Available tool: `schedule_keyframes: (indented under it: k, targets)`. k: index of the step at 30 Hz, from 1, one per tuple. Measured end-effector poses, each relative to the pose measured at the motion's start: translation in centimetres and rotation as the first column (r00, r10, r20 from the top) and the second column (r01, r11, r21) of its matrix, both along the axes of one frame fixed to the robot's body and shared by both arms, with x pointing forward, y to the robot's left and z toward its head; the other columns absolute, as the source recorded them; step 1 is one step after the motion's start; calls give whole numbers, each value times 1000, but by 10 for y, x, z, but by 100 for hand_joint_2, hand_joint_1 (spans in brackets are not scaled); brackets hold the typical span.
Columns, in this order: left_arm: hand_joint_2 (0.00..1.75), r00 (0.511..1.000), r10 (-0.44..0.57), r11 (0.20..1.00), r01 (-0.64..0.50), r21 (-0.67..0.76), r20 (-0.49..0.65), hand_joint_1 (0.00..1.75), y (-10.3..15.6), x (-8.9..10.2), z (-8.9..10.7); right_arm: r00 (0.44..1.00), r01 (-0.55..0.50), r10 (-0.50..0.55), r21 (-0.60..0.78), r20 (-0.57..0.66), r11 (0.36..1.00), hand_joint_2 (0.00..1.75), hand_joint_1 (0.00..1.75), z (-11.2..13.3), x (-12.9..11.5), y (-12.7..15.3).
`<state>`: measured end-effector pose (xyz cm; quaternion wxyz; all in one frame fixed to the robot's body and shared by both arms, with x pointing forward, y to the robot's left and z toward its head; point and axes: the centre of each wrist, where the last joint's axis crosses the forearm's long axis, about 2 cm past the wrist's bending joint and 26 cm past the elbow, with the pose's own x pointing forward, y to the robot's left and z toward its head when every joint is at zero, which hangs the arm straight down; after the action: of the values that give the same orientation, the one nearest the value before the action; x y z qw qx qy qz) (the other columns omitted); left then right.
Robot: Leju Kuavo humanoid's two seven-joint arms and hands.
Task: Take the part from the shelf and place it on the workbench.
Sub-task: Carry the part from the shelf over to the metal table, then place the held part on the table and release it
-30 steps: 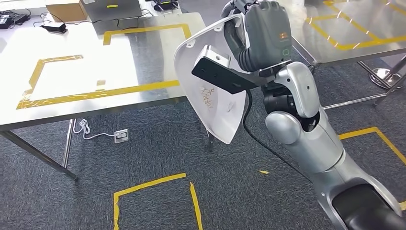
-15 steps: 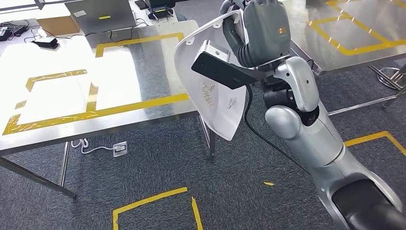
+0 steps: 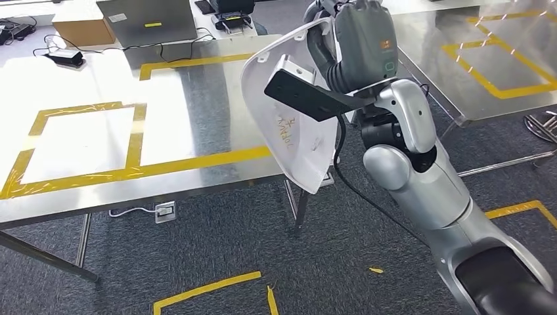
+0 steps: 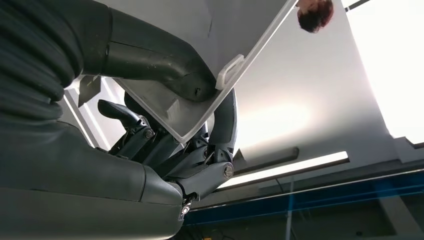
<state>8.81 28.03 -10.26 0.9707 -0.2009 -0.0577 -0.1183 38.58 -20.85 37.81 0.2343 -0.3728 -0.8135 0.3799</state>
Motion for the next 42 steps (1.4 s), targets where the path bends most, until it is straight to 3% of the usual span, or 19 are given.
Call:
schedule_keyframes:
  k: [23, 32, 36, 42]
  targets:
    - [175, 999, -36, 999, 36, -2, -1, 0, -7, 4, 1, 999, 20, -20, -23, -33, 1000, 175, 175, -7, 3, -1]
    - [175, 999, -52, 999, 52, 1, -4, 0, -9, 8, 2, 989, 3, -12, -61, -145, 998, 175, 175, -20, 24, 4]
    - [175, 999, -52, 999, 52, -5, 0, 0, -14, 12, 3, 978, 0, -18, -90, -206, 996, 175, 175, -23, 42, 19]
    - [175, 999, -36, 999, 36, -13, 30, 0, -15, 18, 4, 960, 27, -68, -149, -273, 988, 175, 175, -12, 65, 66]
